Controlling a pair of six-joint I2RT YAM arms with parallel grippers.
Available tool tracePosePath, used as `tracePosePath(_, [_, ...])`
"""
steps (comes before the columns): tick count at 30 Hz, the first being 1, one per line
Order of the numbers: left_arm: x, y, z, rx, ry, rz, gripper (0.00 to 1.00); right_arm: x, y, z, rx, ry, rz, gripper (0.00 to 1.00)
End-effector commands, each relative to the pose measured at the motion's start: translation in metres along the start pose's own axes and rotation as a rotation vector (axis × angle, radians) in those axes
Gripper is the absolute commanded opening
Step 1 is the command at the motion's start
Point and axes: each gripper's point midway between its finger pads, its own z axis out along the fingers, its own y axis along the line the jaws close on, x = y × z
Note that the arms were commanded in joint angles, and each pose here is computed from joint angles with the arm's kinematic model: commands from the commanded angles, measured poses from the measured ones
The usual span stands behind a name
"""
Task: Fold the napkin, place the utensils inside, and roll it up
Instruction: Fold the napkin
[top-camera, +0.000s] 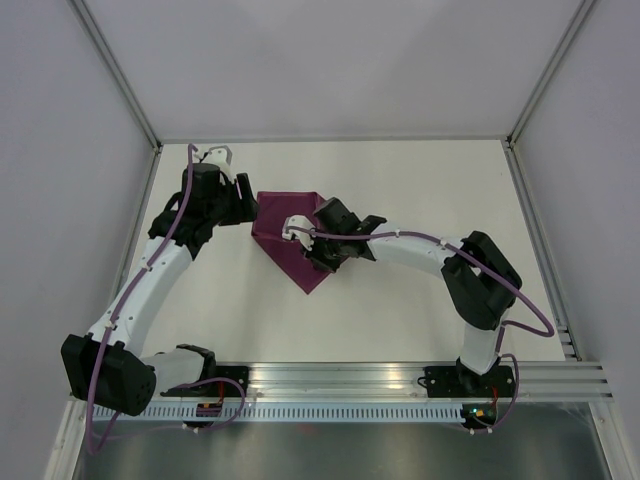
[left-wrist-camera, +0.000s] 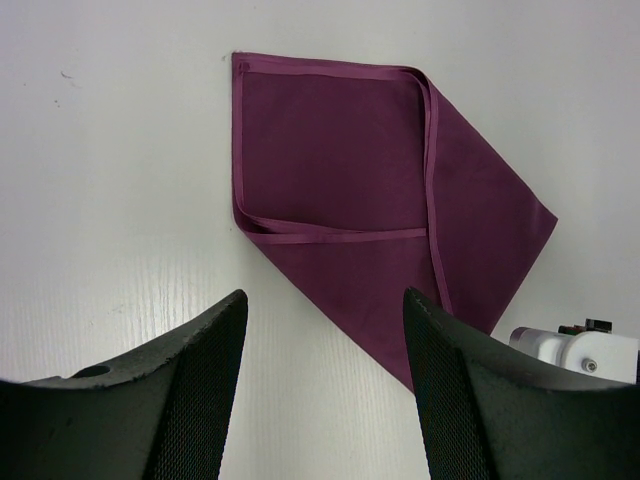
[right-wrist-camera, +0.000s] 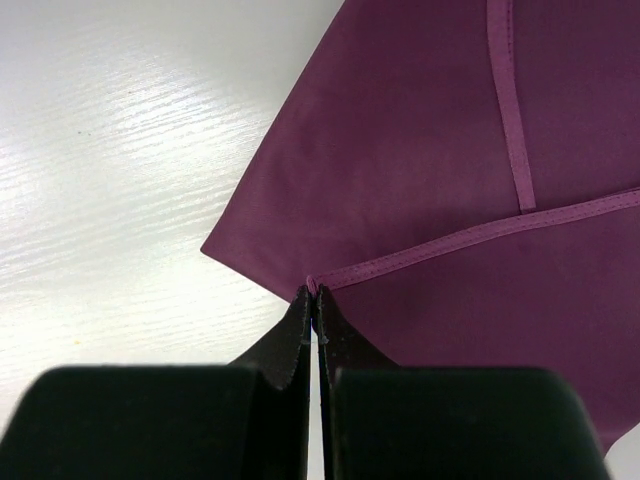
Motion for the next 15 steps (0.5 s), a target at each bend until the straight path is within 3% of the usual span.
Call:
tracePosePath(1, [-0.003, -0.003, 0.001, 0.019, -0.015, -0.012, 0.69, 0.002, 0.004, 0.006, -0.001, 0.005, -0.028, 0.01])
tracePosePath(12, [0.005, -0.005, 0.006, 0.040, 0.005, -0.015, 0.69, 0.014, 0.015, 0.023, -0.030, 0.041, -0.031, 0.03])
tracePosePath(15, [0.006, -0.006, 0.008, 0.042, 0.009, -0.014, 0.69, 0.013, 0.017, 0.026, -0.035, 0.040, -0.028, 0.08])
